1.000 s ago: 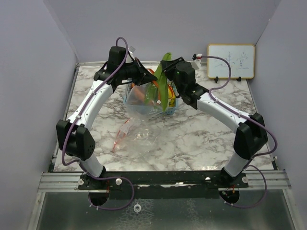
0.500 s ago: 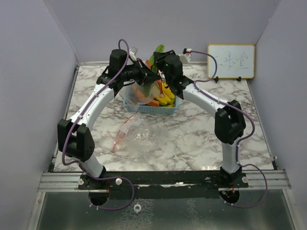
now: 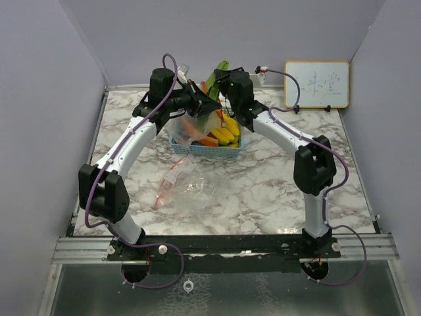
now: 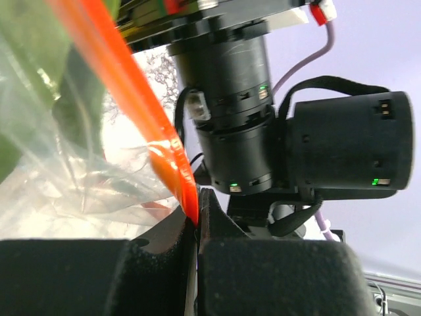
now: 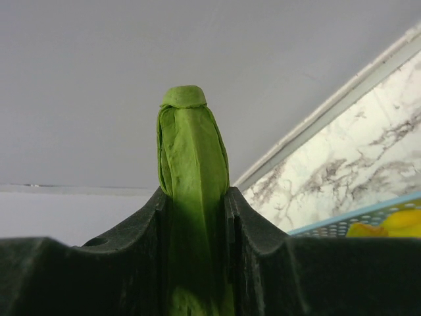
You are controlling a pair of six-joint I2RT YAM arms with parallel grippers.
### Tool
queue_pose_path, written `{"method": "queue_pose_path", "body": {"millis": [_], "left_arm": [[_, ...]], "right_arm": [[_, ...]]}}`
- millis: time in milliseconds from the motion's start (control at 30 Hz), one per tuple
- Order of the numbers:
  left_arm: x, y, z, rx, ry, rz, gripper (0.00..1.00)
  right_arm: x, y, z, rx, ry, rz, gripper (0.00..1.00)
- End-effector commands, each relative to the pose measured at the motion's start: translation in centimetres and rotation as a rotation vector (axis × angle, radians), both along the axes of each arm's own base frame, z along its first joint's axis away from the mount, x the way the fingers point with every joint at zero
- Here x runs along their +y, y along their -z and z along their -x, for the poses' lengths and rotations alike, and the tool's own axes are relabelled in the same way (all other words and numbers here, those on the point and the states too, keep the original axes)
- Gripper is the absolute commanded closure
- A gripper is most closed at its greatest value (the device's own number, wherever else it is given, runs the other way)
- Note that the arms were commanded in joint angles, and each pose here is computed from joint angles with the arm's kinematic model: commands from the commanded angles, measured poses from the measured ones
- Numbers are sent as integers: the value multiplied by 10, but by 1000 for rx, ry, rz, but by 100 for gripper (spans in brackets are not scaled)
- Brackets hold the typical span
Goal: Place the food in the zip-top bag and seal the zipper
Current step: Place the fake vegetable in the zipper food storage bag.
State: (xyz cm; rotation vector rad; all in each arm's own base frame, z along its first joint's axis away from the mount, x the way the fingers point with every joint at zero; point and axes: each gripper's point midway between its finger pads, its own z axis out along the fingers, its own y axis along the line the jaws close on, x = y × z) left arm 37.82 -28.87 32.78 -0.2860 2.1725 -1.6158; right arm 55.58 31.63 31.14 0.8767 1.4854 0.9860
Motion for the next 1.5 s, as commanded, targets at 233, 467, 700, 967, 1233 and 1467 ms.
{"method": "queue_pose_path", "body": {"millis": [233,467,700,967,1233,1467], "left_arm": [[-11,-26,0,-62,48,52,100],[-13,-19,-3,-53,49,58,100],[-15,-12,-1,-46,54,49,100],[-30,-27,-2,-101,86,64,100],[-36,-15,-13,-143,97,27,100],[-41,-28,-14,-207,113,51,100]], "right_arm": [[22,35,33,35,-136,49,98],[17,13,79,-55,-274,56,98],[8,-20,114,-249,-403,74,98],[9,19,146,-162,-525,144,98],[2,19,173,-199,-597,258,98],[13,21,177,-229,-675,316,98]]}}
